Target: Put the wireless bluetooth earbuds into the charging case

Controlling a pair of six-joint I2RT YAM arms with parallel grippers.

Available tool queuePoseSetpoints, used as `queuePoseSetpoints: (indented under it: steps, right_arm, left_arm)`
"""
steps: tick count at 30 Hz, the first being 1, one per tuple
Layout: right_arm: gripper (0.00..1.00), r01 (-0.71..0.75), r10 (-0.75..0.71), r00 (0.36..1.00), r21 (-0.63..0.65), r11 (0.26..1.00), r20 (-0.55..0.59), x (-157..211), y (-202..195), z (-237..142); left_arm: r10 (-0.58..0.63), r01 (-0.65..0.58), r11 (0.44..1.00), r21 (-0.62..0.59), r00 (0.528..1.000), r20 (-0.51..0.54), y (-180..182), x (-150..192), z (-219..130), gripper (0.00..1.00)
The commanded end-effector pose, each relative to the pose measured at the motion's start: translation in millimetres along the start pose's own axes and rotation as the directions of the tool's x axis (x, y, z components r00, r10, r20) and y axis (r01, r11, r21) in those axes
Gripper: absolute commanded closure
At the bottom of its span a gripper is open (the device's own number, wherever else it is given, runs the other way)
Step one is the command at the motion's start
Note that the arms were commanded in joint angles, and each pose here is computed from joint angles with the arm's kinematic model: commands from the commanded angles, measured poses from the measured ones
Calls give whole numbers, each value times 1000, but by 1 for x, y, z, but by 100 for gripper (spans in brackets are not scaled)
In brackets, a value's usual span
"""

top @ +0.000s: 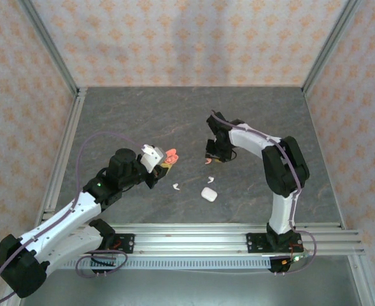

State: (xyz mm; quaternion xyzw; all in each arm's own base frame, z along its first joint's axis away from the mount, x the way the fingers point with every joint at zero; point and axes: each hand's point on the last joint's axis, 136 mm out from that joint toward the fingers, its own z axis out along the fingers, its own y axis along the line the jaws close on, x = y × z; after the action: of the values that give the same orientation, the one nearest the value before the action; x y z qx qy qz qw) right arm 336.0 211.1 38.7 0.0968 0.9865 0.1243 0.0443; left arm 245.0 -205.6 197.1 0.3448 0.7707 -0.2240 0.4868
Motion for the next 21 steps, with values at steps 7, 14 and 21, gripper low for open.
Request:
queuePoseSetpoints:
  steps: [7,14,21]
  right_arm:
    - [69,-80,88,993,-105,991,83,-16,14,1]
    - [69,-75,82,995,-100,992,58,-14,14,10]
    - [69,-61,63,998,-87,994,28,-5,15,19]
  left_arm:
    - [29,-30,999,26,998,48,-4,-16,2,100]
    - [31,-32,999,19,999,45,-2,-15,3,100]
    - [31,-32,999,20,999,44,-2,-16,3,100]
